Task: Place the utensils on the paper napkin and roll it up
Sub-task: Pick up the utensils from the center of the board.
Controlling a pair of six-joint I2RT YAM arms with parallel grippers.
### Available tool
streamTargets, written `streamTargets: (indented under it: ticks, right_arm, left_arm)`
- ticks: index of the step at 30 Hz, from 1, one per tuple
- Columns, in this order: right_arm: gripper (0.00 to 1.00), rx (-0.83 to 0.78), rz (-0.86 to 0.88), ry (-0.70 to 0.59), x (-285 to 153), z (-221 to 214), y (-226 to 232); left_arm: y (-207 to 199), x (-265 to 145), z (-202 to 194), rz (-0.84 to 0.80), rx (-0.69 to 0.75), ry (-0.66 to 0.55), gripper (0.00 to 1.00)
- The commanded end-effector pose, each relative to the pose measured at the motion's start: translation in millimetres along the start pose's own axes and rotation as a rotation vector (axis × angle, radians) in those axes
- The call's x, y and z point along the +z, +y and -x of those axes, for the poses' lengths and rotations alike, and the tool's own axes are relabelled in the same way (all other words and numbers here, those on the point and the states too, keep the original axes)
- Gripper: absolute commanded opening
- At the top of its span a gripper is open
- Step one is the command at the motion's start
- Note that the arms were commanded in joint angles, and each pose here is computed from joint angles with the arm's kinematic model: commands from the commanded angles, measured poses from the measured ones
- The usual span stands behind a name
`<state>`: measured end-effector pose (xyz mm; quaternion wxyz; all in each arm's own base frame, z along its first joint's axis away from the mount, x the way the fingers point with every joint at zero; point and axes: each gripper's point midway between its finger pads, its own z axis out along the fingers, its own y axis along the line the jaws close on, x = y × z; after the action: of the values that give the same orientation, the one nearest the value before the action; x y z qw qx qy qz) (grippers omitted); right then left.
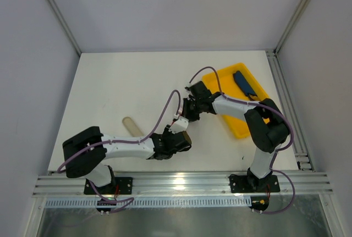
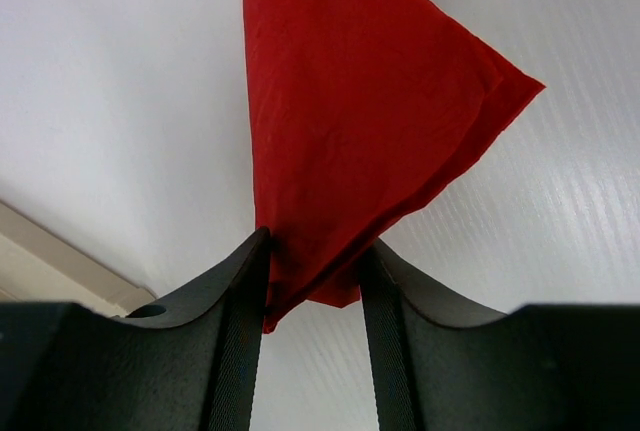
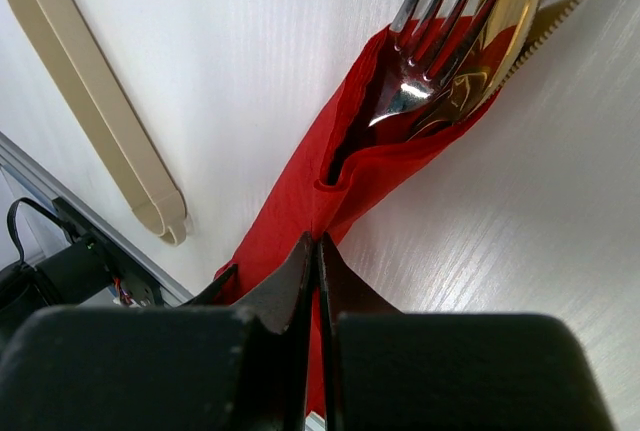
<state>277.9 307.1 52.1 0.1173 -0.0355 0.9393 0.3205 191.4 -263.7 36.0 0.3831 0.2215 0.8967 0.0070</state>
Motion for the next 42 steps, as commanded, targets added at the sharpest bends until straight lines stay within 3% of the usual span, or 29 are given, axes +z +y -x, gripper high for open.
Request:
streamTargets:
  ticks: [1, 15, 28, 42]
  right_arm:
    - [0.04, -0.013, 0.045, -0.038, -4, 18, 18]
    - [0.04, -0.017, 0.032, -0.034, -5, 19, 18]
    - [0.19, -0.028, 0.022, -0.037, -12, 20, 20]
    - [0.29, -0.072, 0.014, -0.061, -45, 18, 34]
  left_arm:
    - [-2, 3, 8, 0.002, -0.047, -0.039, 0.41]
    - [-4, -6, 16, -0.037, -0.086, -0.061, 0.28]
    - [-6, -6, 15, -0.049, -0.113, -0.061, 0.07]
    - [-7, -5, 14, -0.053, -0.12, -0.062, 0.03]
